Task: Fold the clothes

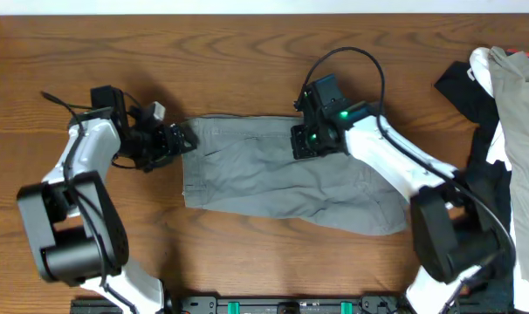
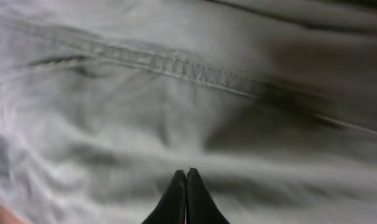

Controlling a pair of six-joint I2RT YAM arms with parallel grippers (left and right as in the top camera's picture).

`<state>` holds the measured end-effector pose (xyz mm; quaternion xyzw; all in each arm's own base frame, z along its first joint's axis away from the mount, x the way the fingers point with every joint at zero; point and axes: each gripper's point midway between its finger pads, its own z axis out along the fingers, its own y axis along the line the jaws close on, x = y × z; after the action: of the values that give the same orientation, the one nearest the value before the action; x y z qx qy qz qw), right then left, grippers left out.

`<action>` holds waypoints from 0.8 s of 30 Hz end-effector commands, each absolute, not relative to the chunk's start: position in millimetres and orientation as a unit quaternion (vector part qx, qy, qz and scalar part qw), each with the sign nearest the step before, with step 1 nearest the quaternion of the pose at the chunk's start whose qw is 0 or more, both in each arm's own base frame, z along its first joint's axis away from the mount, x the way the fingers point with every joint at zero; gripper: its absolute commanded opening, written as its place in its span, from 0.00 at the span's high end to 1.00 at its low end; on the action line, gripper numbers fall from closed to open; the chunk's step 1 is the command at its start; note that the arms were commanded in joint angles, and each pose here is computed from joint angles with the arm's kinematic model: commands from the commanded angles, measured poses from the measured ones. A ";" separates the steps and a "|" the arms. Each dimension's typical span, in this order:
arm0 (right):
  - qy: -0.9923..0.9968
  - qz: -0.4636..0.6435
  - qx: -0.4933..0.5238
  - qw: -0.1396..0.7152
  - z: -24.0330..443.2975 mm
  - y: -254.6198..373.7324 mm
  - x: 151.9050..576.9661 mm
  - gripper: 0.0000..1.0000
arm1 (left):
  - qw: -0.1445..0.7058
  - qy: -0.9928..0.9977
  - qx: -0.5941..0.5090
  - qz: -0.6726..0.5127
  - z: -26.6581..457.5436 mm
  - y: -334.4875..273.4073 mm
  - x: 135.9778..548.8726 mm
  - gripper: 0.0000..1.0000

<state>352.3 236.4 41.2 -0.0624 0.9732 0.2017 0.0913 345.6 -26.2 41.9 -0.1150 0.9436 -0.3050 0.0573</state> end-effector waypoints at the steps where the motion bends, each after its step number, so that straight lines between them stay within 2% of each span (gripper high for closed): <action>1: 0.967 0.252 0.017 0.021 20.4 251.1 342.1 0.99 | 0.038 0.931 -0.107 -0.346 34.1 -39.5 341.5 0.20; 6: 0.962 0.265 0.053 -0.039 -3.3 258.9 328.0 0.99 | 0.005 0.944 -0.115 -0.310 5.5 -30.8 332.9 0.20; 18: 0.963 0.261 0.049 -0.045 -6.2 261.2 323.4 0.99 | -0.026 0.951 -0.050 -0.303 -24.3 -76.4 329.1 0.21; 20: 0.963 0.261 0.049 -0.045 -6.2 261.2 323.4 0.99 | -0.026 0.952 -0.035 -0.302 -24.2 -85.7 329.0 0.29; 24: 0.963 0.261 0.045 -0.045 -6.2 262.3 322.3 0.99 | -0.029 0.954 -0.025 -0.298 -25.0 -91.4 327.1 0.64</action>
<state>328.2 259.2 -0.6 0.0433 0.9638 0.2612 -0.0311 350.2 -96.9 8.7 -0.0212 0.9407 -0.3381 0.0199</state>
